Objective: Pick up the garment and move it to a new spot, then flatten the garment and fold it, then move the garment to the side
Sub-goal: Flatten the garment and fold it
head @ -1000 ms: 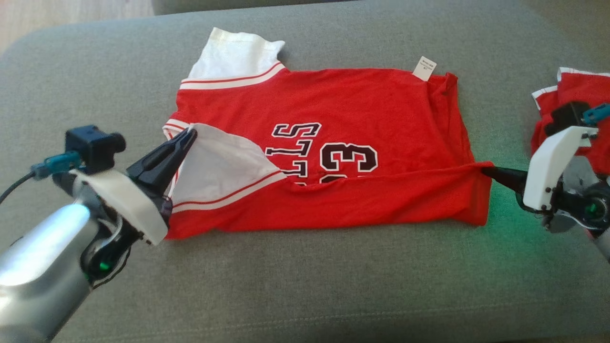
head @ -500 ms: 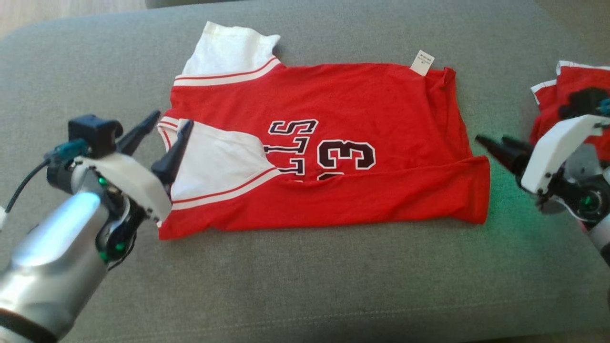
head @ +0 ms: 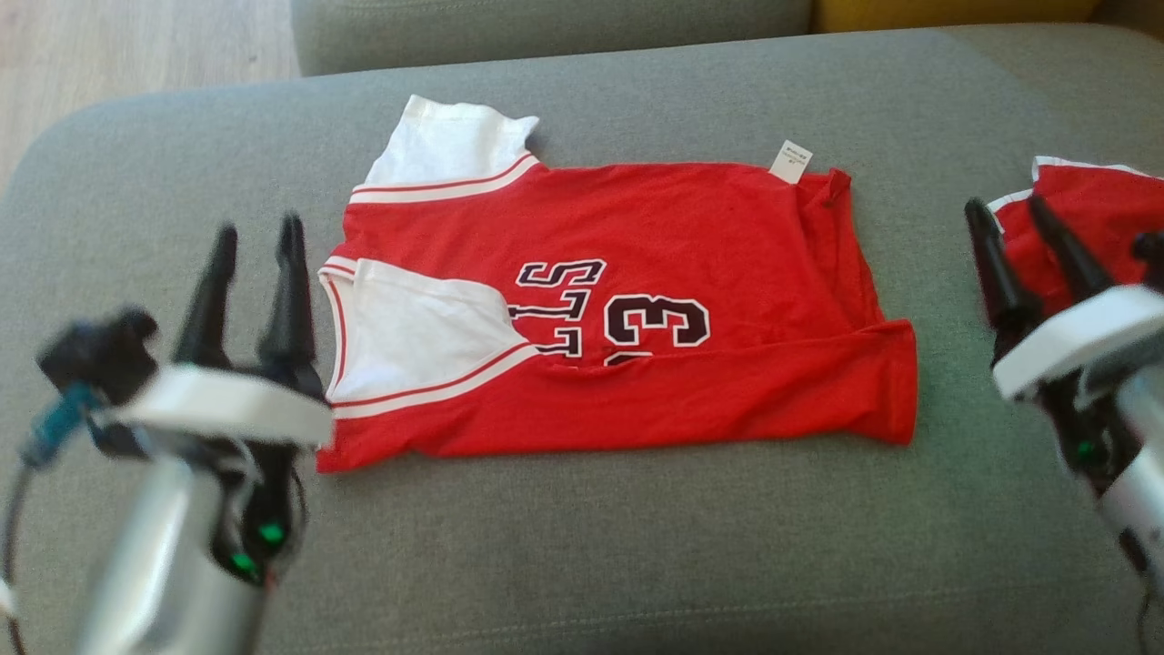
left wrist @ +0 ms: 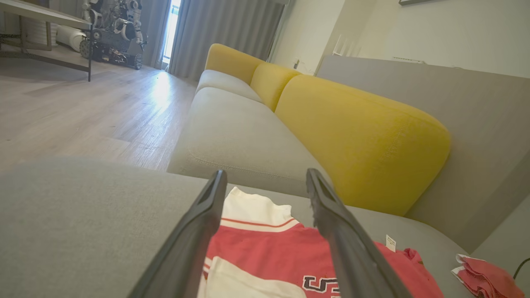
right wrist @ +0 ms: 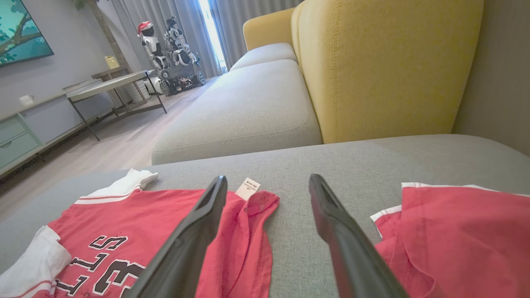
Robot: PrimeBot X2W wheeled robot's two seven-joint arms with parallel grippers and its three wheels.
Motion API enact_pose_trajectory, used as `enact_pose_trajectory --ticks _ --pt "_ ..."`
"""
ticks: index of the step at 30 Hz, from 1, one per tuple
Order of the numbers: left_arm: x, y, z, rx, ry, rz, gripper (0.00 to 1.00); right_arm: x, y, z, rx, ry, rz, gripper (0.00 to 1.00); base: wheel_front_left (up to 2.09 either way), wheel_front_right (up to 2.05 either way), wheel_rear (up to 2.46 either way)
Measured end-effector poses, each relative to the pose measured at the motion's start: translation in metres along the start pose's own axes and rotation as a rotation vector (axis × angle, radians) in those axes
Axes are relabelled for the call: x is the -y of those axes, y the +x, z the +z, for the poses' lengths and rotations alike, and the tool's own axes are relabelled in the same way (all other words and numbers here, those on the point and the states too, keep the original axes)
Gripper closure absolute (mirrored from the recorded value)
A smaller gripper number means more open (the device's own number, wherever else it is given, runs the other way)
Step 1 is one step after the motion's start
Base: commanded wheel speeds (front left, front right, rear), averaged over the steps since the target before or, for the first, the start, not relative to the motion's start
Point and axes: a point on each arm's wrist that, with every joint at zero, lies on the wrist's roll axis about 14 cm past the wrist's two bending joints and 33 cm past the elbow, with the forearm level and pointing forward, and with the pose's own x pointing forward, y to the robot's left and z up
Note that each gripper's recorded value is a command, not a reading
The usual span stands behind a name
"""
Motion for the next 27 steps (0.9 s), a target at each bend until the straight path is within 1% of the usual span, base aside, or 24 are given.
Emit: enact_pose_trajectory --ticks 4,6,9,12,15,19,22,27 --pt "0.011 -0.019 -0.017 -0.018 -0.004 0.001 0.00 -0.004 -0.012 -0.007 0.034 -0.049 -0.009 0.00 0.00 0.00 0.00" --pt "0.014 -0.029 -0.032 -0.052 -0.017 0.004 0.00 -0.003 -0.016 0.005 0.101 -0.055 -0.032 0.00 0.00 0.00 0.00" --pt "0.009 -0.043 -0.061 -0.143 0.076 0.012 0.00 -0.012 -0.027 0.015 0.196 -0.030 -0.063 0.00 0.00 0.00 0.00" --pt "-0.004 -0.055 -0.088 -0.227 0.086 0.072 0.00 -0.024 -0.042 -0.008 0.180 -0.007 -0.085 0.00 0.00 0.00 0.00" --pt "-0.014 -0.067 -0.117 -0.326 0.136 0.106 0.00 -0.029 -0.053 -0.025 0.151 -0.002 -0.102 0.00 0.00 0.00 0.00" --pt "-0.029 -0.076 -0.141 -0.417 0.176 0.151 0.00 -0.023 -0.056 -0.015 0.191 0.008 -0.135 0.00 0.00 0.00 0.00" --pt "-0.040 -0.069 -0.142 -0.430 0.238 0.196 0.00 -0.018 -0.058 -0.016 0.186 0.006 -0.151 0.00 0.00 0.00 0.00" --pt "-0.046 -0.068 -0.150 -0.465 0.263 0.224 0.00 -0.018 -0.061 -0.019 0.178 0.015 -0.160 0.00 0.00 0.00 0.00"
